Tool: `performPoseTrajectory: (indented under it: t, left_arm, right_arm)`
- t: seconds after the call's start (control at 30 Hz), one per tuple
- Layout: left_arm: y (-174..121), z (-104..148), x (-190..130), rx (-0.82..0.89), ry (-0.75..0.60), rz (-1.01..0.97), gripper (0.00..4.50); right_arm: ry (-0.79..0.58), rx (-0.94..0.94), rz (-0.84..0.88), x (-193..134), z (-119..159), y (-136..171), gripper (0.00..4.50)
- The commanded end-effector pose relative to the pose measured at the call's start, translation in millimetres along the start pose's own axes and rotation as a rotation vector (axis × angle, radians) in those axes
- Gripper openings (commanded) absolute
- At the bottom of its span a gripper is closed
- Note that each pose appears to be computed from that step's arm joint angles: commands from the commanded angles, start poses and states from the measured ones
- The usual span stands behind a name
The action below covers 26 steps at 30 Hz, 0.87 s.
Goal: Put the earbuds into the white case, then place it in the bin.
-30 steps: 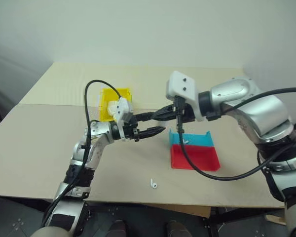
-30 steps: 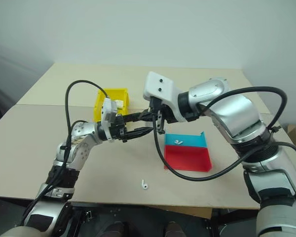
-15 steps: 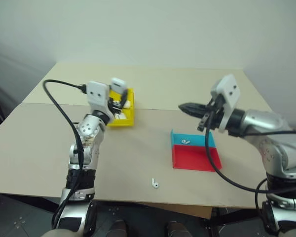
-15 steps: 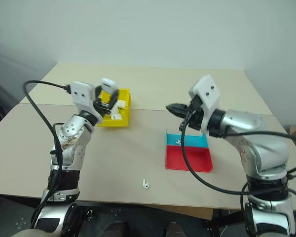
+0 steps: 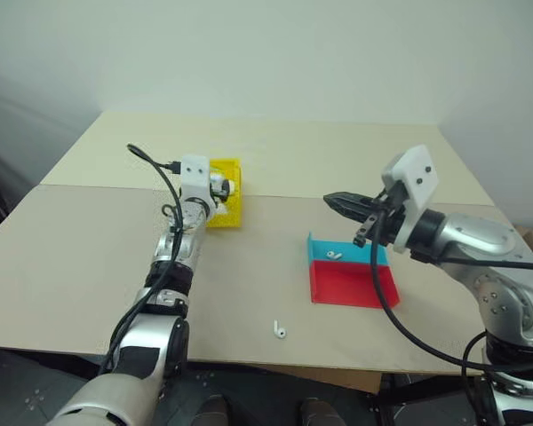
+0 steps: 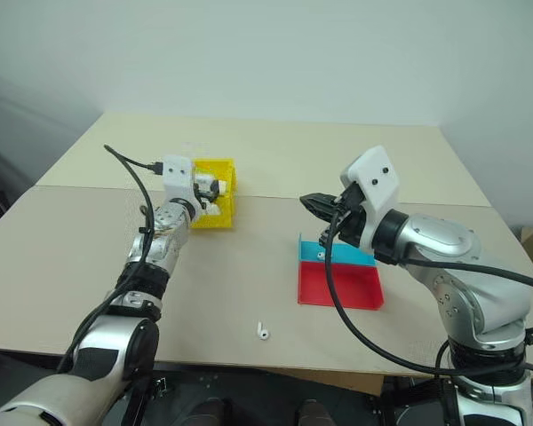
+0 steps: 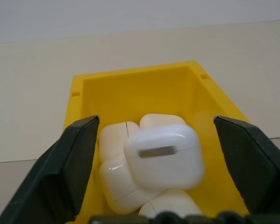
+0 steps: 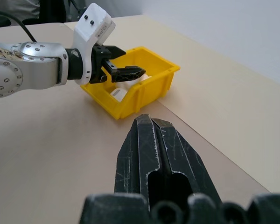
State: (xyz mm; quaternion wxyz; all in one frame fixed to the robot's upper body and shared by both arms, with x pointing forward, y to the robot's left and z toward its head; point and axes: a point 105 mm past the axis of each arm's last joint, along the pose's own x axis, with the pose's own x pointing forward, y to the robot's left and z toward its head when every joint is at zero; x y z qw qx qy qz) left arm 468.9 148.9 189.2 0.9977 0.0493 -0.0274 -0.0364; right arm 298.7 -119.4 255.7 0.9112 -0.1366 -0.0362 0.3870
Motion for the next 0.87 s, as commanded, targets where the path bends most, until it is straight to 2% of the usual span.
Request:
performPoseTrajectory:
  t: [0.03,0.13,0.23,0.4,0.47,0.63,0.87]
  left_arm:
    - [-1,29,-12,-0.007,-0.164,-0.134,4.44]
    - [3,32,-34,-0.017,-0.216,-0.243,4.44]
    - [9,40,-75,0.013,-0.273,-0.408,4.44]
    - [9,46,-153,0.072,-0.257,-0.663,4.44]
    - [9,44,-179,0.096,-0.212,-0.728,4.44]
    - [14,34,-227,0.151,-0.081,-0.750,4.44]
    - [13,33,-254,0.116,-0.038,-0.682,4.44]
  right_arm:
    - [-0.013,-0.064,-0.029,-11,2,-2,0.00]
    - [0.004,-0.063,-0.066,-16,-14,-5,0.00]
    - [0.000,-0.032,-0.106,-18,-34,-4,0.00]
    - [0.048,-0.054,-0.074,-22,-63,1,0.00]
    - [0.068,-0.066,-0.037,-25,-69,2,0.00]
    - [0.042,-0.030,0.039,-40,-67,7,0.00]
    - [0.007,-0.025,0.114,-57,-52,22,0.00]
